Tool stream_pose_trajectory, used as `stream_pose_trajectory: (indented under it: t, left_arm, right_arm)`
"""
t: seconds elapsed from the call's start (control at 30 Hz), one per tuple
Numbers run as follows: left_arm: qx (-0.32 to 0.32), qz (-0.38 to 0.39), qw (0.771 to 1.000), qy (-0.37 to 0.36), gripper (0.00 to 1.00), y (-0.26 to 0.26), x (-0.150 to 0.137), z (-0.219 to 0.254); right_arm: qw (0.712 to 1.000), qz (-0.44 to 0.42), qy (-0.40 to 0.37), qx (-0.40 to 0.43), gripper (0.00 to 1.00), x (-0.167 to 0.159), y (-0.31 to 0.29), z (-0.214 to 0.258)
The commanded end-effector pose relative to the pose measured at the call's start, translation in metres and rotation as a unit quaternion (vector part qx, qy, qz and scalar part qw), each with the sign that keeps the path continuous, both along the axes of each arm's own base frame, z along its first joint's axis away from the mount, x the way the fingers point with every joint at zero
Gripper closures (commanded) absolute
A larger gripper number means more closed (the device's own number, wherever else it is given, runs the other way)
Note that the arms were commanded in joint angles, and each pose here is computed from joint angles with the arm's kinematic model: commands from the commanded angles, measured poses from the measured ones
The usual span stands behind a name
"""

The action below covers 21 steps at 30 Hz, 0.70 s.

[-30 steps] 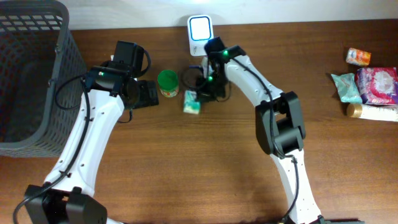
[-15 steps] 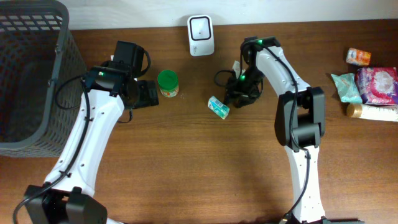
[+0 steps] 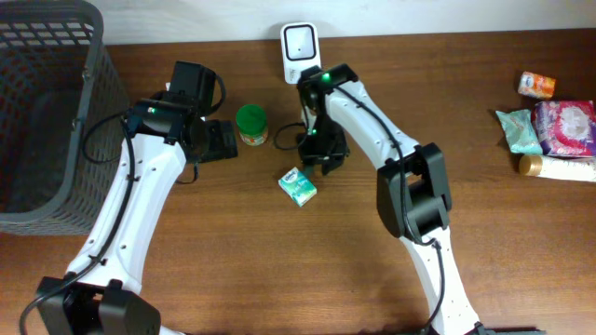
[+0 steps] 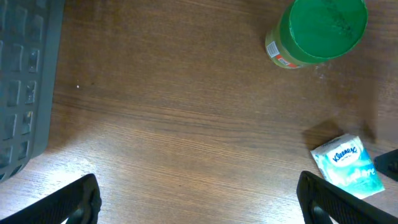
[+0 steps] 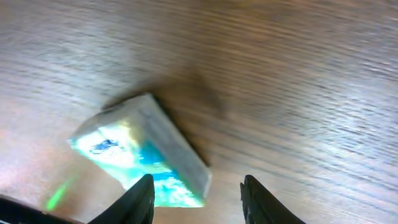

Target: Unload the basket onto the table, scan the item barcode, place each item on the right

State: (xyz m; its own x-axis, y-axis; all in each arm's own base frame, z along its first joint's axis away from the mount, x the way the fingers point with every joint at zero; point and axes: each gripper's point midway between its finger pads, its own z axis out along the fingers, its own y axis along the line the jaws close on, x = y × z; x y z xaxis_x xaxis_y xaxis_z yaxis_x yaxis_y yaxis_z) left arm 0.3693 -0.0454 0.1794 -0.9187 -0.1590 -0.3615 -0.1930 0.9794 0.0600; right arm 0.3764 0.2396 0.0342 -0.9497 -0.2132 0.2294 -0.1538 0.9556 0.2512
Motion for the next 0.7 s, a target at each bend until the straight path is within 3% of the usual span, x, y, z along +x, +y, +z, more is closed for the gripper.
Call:
stream_pose_trajectory:
  t: [0.0,0.13,0.27,0.47,0.57,0.67]
  left_arm:
    - [0.002,0.005,1.0,-0.005,0.01,0.001,0.001,0.002]
    - [0.002,0.005,1.0,-0.005,0.01,0.001,0.0,0.002]
    - [0.002,0.005,1.0,-0.005,0.01,0.001,0.001,0.002]
    - [0.002,0.005,1.0,-0.005,0.01,0.001,0.001,0.002]
    - [0.002,0.005,1.0,-0.005,0.01,0.001,0.001,0.002]
    - [0.002,0.005,1.0,-0.005,0.01,0.001,0.001,0.002]
  right_arm:
    - [0.999,0.003,-0.035,0.0,0.54,0.005,0.005,0.025]
    - [0.998,0.054,-0.033,0.009,0.43,0.0,0.003,0.021]
    - [0.991,0.122,-0.013,0.059,0.43,-0.017,0.012,0.008]
    - [0.989,0.135,-0.021,0.064,0.45,-0.018,0.018,-0.006]
    - [0.987,0.146,-0.027,0.067,0.53,-0.021,0.026,-0.019]
    - [0.99,0.125,-0.028,0.062,0.96,-0.021,0.03,-0.026]
